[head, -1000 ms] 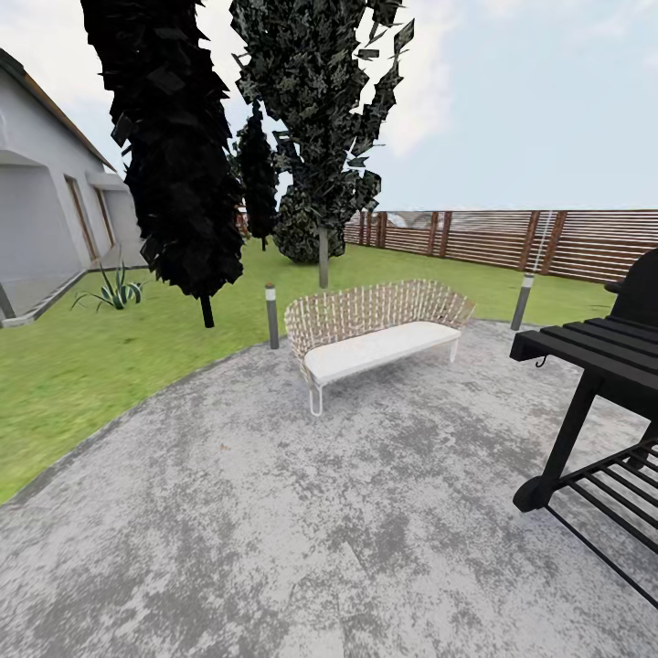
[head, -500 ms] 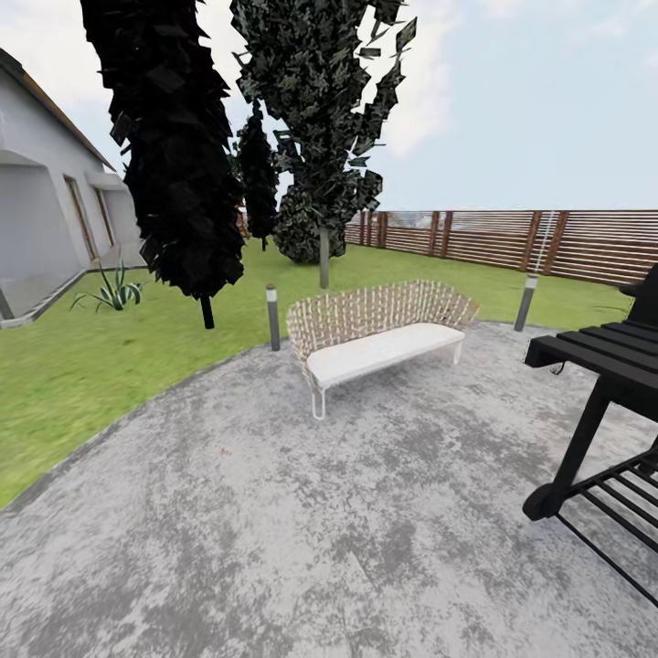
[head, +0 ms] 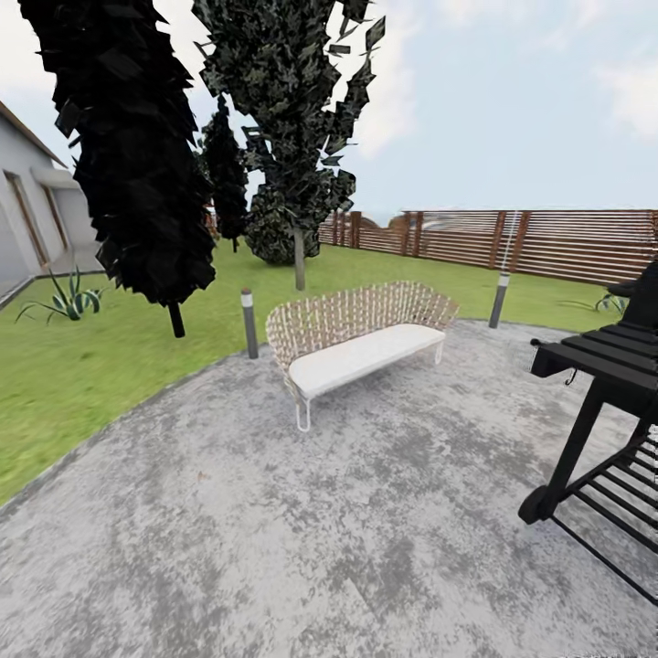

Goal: Pick up the pesticide atomizer in the garden and spray insectifuge to fully cover both potted plants in the garden.

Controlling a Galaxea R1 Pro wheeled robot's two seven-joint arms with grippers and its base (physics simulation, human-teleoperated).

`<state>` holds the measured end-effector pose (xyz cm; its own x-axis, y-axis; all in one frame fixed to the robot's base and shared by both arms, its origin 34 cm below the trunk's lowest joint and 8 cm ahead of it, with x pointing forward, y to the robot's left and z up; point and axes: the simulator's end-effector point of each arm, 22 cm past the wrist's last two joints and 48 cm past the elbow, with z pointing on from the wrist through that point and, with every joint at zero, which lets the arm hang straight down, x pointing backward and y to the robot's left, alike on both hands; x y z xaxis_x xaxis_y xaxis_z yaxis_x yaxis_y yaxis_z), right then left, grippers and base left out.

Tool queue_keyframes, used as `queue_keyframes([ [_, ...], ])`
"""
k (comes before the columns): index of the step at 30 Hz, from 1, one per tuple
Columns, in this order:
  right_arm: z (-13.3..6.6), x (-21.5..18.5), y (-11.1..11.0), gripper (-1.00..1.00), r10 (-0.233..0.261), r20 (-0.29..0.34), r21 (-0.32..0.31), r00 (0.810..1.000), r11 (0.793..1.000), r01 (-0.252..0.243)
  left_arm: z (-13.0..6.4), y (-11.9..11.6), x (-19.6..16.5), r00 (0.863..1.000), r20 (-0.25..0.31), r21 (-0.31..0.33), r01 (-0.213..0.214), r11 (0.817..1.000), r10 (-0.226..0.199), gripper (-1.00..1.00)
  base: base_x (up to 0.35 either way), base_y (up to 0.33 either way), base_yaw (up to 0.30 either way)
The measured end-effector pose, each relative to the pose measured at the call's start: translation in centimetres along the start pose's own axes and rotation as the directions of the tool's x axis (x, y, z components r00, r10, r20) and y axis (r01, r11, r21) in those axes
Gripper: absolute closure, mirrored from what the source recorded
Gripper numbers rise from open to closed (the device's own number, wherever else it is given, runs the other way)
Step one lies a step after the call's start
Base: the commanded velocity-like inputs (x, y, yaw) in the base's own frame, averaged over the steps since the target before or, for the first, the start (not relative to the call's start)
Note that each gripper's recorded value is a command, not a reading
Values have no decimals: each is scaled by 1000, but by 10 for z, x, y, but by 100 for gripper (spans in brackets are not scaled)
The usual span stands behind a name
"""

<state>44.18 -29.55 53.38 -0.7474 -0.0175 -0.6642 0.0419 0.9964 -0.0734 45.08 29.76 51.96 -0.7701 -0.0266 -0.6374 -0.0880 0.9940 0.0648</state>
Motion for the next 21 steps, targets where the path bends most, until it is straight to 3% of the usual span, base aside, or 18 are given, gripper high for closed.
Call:
queue_keyframes([
  [7, 0, 0, 0, -100, 1, -1, 0, 1000, 1000, -1, 0, 0, 0, 1000, 0, 1, 0, 1000, 0, -100, 156, 304, -296],
  [21, 0, 1, 0, -100, 2, -2, 0, 1000, 1000, -2, 0, 0, 0, 1000, 1, 0, 1, 1000, -1, -100, 16, 329, -296],
])
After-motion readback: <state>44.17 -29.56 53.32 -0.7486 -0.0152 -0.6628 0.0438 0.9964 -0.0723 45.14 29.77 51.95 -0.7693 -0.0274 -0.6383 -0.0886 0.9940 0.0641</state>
